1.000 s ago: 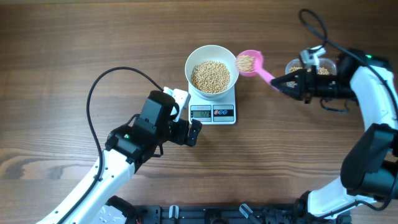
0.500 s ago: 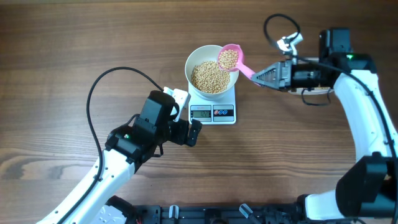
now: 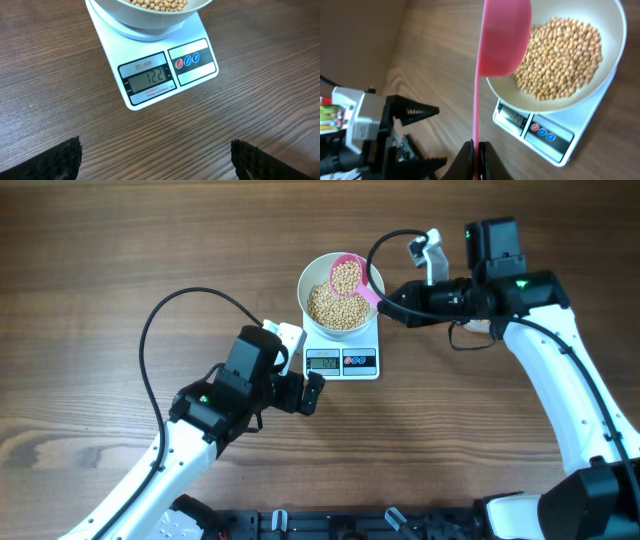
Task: Scoop item into bowl and weigh 150g on scale
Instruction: 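Carry the filled scoop left over the white bowl, then tip the pink scoop slowly to pour soybeans into the bowl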
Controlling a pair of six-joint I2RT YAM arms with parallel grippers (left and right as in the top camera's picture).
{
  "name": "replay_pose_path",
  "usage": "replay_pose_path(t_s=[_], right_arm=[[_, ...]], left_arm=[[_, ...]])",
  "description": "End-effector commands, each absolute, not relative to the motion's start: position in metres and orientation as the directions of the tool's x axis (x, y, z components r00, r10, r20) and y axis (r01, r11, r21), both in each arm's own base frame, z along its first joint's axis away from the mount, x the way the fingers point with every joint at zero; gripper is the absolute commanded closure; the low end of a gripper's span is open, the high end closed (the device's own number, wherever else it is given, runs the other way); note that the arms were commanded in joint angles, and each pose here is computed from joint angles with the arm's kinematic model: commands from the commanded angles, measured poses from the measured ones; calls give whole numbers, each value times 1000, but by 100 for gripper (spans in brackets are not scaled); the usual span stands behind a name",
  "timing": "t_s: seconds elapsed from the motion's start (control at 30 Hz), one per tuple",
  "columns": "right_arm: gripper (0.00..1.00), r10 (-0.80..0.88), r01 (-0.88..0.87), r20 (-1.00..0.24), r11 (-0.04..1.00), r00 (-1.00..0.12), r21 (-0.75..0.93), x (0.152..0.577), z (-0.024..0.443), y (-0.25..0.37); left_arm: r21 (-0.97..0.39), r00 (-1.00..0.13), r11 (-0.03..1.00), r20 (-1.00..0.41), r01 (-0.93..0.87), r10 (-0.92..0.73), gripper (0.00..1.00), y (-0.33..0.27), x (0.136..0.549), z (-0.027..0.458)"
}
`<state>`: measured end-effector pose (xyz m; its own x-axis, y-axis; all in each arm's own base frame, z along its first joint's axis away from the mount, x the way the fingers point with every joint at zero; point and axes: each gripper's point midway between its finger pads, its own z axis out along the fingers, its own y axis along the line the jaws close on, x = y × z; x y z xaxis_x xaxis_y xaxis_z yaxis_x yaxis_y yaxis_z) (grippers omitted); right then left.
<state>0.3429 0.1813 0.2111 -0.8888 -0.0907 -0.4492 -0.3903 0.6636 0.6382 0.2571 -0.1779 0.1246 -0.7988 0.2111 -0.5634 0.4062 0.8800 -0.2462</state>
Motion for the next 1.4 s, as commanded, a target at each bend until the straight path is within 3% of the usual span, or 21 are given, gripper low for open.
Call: replay_pose_path(t_s=[0.0, 0.47, 0.73, 0.9, 1.37], right_arm=[[96, -81, -419, -522, 706, -849, 571, 354, 226, 180], [96, -123, -462, -584, 748, -802, 476, 366, 223, 173], [96, -262, -587, -648, 728, -716, 354, 364, 220, 179], [96, -278, -562, -641, 774, -716, 292, 369, 214, 172], [96, -382, -617, -628, 760, -678, 203, 362, 205, 170]], left_arm=[[-236, -783, 875, -581, 422, 221, 0, -181, 261, 132], [-236, -783, 875, -581, 422, 221, 0, -181, 261, 132], [-236, -783, 875, -581, 422, 221, 0, -181, 261, 132], [-236, -783, 875, -581, 422, 221, 0, -181, 261, 132], [-236, -783, 875, -581, 422, 221, 0, -181, 261, 132]])
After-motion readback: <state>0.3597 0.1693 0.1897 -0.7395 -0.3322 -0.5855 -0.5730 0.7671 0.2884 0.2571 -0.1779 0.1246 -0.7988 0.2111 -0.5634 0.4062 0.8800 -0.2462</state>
